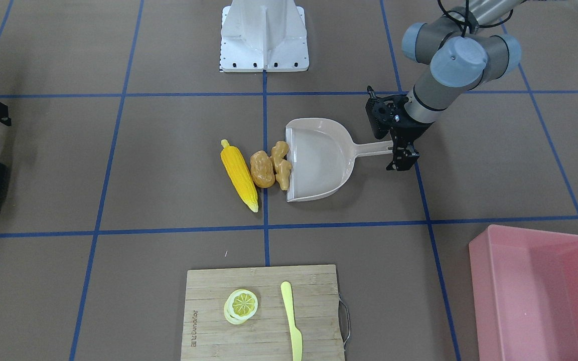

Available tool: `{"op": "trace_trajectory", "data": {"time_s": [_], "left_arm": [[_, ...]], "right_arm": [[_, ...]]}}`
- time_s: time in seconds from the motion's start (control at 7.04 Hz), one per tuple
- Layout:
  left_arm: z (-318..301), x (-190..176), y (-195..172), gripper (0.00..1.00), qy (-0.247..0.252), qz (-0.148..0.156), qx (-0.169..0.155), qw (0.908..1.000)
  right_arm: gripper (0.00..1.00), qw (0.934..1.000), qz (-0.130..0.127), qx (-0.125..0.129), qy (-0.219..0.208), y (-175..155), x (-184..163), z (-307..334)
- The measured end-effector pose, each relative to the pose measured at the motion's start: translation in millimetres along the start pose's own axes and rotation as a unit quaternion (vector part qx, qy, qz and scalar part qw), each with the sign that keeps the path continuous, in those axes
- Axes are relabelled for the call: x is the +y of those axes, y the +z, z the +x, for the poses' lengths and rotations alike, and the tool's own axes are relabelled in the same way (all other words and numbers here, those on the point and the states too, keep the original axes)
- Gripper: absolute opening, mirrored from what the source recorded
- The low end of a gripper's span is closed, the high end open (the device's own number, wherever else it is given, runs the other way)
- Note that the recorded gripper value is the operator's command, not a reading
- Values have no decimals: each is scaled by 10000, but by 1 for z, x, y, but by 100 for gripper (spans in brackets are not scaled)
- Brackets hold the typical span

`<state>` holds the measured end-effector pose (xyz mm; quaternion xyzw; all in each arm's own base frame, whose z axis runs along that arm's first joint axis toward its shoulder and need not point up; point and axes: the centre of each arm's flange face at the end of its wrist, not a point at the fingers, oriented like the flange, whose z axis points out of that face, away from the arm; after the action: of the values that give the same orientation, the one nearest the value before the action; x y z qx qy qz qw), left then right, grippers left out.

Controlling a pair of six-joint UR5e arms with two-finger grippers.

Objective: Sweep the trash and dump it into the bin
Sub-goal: 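Grasp the white-handled brush with the right gripper and lift it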

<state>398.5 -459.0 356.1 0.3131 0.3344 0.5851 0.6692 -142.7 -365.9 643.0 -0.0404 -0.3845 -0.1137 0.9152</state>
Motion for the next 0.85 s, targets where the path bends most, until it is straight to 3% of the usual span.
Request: {"op": "trace_trajectory", "data": {"time_s": [0.14, 0.28, 0.43, 0.57, 0.85], "left_arm": [[0, 0, -1, 99, 42, 82, -21, 10000], [0, 0, -1, 99, 90, 158, -48, 9998], [-2, 1, -1, 99, 133, 219, -74, 9996], [-3, 4, 1, 99, 158, 255, -93, 9995], [-3, 8, 0, 97, 191, 342, -57, 9992]], "right_arm": [[59, 10000, -2, 11, 1, 1, 0, 0], [48, 10000, 1, 26, -2, 1, 0, 1], [18, 10000, 10, 42, -6, 1, -1, 1], [0, 10000, 25, 51, -19, 1, -2, 0], [0, 10000, 62, 46, -58, -1, -5, -2]]}}
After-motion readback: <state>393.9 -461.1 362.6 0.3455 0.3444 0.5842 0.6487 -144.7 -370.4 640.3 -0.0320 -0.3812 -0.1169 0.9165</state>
